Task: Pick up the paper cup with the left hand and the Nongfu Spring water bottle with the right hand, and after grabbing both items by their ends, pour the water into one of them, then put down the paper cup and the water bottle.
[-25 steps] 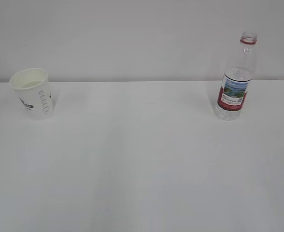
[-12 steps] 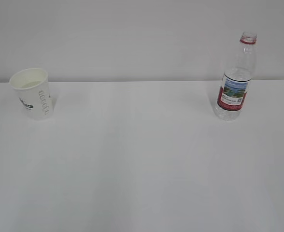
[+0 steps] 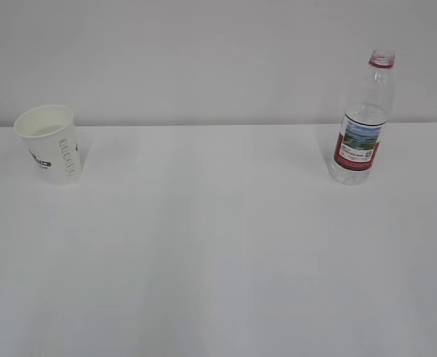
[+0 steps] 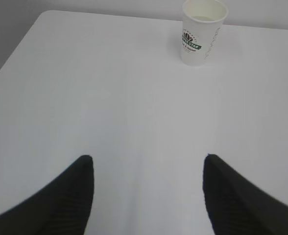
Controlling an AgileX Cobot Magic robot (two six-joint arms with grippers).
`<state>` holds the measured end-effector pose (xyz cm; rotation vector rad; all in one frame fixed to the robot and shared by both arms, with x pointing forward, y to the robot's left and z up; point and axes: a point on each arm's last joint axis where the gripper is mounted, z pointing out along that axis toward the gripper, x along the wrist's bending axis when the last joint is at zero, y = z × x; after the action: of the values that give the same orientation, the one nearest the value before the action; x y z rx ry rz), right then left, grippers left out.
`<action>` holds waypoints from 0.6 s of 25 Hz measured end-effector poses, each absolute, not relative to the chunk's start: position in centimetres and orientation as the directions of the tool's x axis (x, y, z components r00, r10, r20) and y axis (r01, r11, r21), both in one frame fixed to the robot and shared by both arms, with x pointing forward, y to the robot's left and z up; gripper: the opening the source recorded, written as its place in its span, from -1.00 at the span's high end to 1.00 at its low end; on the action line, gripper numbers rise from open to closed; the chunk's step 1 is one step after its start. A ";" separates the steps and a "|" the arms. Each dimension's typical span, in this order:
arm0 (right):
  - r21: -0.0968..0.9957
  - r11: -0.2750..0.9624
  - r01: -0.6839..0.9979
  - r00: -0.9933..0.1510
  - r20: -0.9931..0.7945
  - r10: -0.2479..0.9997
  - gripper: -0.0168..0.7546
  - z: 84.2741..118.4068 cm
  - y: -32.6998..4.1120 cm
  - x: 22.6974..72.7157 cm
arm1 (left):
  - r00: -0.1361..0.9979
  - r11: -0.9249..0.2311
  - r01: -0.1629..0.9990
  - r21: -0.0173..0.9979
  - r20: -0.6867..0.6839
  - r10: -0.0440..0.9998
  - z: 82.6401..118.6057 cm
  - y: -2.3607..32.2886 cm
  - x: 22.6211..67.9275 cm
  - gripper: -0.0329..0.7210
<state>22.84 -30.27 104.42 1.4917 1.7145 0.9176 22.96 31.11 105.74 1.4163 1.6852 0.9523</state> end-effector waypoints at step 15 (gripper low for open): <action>0.853 0.066 0.518 -0.060 -0.041 0.997 -0.57 104.4 -30.2 22.8 | -0.106 0.073 0.458 0.886 -0.027 0.994 105.7 31.1 23.0 -0.43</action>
<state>22.84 -30.22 104.44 1.5310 1.6631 0.8917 22.96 31.08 105.74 1.4641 1.6557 0.9757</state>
